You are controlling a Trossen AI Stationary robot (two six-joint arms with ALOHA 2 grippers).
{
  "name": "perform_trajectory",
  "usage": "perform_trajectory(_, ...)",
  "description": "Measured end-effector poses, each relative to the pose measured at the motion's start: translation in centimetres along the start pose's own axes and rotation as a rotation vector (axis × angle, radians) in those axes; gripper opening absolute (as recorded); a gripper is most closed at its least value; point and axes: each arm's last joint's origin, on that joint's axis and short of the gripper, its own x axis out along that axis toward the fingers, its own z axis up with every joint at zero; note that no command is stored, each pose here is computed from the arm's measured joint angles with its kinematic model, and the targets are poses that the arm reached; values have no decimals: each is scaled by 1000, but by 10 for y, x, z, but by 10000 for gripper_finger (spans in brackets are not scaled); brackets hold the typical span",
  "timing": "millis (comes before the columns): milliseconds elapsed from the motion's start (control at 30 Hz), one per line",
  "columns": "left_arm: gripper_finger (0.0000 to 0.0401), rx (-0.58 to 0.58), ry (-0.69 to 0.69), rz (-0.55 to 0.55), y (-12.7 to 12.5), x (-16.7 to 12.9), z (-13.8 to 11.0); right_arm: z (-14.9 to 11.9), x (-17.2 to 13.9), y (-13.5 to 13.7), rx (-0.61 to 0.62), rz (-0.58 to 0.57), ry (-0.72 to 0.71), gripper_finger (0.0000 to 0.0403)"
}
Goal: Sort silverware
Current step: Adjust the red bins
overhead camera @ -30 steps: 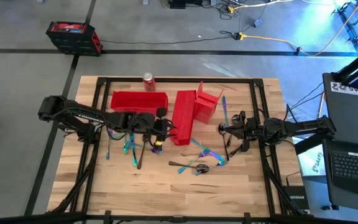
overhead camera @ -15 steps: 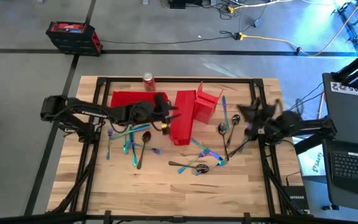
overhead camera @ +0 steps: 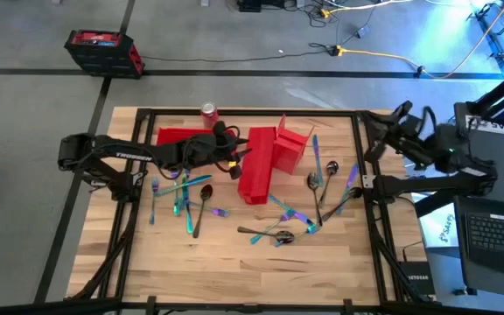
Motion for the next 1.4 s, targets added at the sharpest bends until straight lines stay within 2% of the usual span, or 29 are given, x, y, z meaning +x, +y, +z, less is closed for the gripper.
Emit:
perform_trajectory(100,122,1,2,-6,0,0,0,18,17,0,-84,-16,124,1)
perform_trajectory(167,122,13,3,-6,0,0,0,31,31,1,-107,33,200,0)
perform_trajectory(333,122,46,2,-6,0,0,0,50,79,-1,26,196,439,1)
perform_trajectory(533,122,122,3,-9,-1,0,0,42,135,-5,47,309,672,12)
perform_trajectory(633,122,166,1,-8,-1,0,0,35,159,-1,70,391,802,52)
perform_trajectory(800,122,150,7,-7,0,0,-1,32,193,19,40,468,847,163)
perform_trajectory(1000,122,182,55,-16,-1,0,-6,41,203,43,16,485,889,270)
perform_trajectory(1233,122,215,78,-22,-1,0,-8,32,204,67,-125,406,994,319)
perform_trajectory(1400,122,223,79,-26,-2,-1,-8,17,216,74,-64,431,1087,328)
